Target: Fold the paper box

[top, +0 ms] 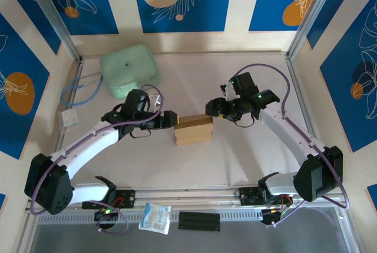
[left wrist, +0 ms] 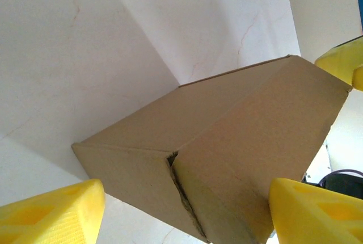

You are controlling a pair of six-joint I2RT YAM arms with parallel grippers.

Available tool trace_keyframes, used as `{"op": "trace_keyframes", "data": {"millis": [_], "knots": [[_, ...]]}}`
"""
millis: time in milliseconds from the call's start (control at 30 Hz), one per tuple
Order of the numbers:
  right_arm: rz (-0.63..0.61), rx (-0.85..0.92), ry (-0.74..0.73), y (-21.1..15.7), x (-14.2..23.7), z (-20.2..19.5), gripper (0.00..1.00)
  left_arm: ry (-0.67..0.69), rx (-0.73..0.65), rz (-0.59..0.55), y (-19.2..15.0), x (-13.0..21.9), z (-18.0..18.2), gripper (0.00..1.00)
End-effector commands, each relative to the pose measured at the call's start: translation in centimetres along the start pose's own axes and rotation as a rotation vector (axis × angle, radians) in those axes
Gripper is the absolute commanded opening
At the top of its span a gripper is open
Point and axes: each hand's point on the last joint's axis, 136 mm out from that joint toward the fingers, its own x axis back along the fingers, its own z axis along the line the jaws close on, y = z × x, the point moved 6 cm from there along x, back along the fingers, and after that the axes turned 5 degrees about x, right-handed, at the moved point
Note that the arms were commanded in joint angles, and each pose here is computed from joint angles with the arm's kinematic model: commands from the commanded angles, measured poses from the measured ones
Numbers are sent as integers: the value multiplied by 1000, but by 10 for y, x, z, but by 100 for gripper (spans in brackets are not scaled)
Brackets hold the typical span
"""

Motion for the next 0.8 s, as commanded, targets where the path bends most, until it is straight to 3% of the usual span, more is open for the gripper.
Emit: {"op": "trace_keyframes", "data": {"millis": [0, 233, 533, 767], "knots": [[42, -15, -23, -10, -7, -9, 66, 16, 18, 39, -13, -6, 8, 74], [59, -22, -48, -16, -9, -13, 65, 29, 17, 38, -16, -5, 11, 74], [-21, -2, 14, -2, 12, 9, 65, 10, -10, -72, 1, 12, -6, 82], [18, -5, -45, -11, 0, -6, 65, 46, 10, -56, -4, 3, 6, 83]]}}
